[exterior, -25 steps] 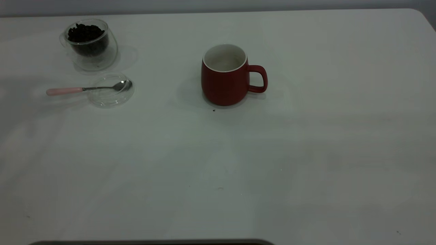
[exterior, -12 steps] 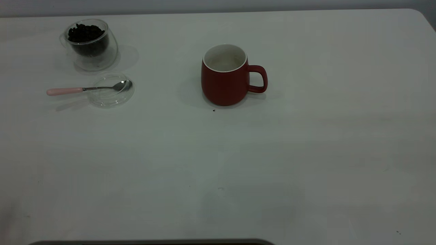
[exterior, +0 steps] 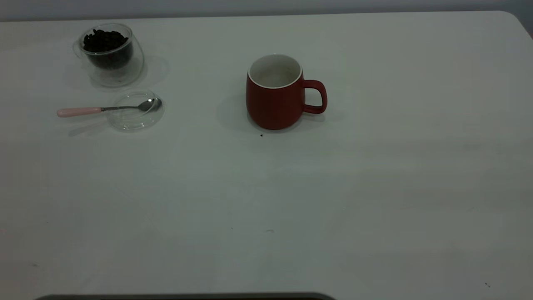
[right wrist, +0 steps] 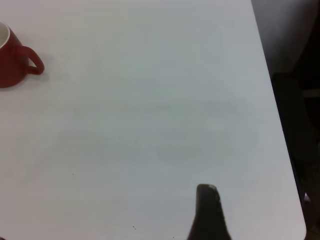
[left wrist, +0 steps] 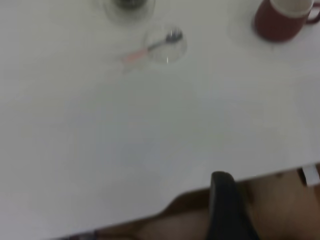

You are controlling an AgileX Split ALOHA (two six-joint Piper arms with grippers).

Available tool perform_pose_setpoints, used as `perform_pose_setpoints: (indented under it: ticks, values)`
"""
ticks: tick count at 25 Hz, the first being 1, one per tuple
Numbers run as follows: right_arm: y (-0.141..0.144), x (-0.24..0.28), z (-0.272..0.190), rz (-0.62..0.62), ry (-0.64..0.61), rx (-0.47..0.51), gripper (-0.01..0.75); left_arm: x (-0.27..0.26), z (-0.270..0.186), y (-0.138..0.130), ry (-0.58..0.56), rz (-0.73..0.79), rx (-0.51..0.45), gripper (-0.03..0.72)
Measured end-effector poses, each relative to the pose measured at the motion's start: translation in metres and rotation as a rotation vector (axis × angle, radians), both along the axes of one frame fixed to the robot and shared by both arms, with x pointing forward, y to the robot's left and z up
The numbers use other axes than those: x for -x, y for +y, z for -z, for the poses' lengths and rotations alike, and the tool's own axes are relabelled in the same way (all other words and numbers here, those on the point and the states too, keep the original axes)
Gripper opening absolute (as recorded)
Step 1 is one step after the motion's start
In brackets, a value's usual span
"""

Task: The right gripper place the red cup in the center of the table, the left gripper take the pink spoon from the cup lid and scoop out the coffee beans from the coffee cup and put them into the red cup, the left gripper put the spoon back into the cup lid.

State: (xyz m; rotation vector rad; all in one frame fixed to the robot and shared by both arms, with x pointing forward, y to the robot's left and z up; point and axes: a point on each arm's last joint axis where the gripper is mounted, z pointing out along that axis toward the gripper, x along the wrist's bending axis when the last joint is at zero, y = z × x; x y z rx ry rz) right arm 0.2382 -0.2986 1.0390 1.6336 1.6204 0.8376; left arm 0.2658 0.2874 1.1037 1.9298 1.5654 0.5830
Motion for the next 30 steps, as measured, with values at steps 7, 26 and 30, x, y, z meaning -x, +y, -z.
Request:
perform_pose_setpoints:
  ticks: [7,26,30]
  values:
    - [0.0,0.0,0.0,0.0,0.0,0.0,0.588,-0.007,0.047,0.006,0.163,-0.033,-0.061,0.505]
    - [0.0,0.0,0.0,0.0,-0.001,0.0,0.588,0.041,0.07,0.017,-0.146,-0.25,-0.011,0.505]
    - [0.0,0.0,0.0,0.0,-0.001,0.0,0.588,0.044,0.071,0.017,-0.152,-0.286,-0.017,0.505]
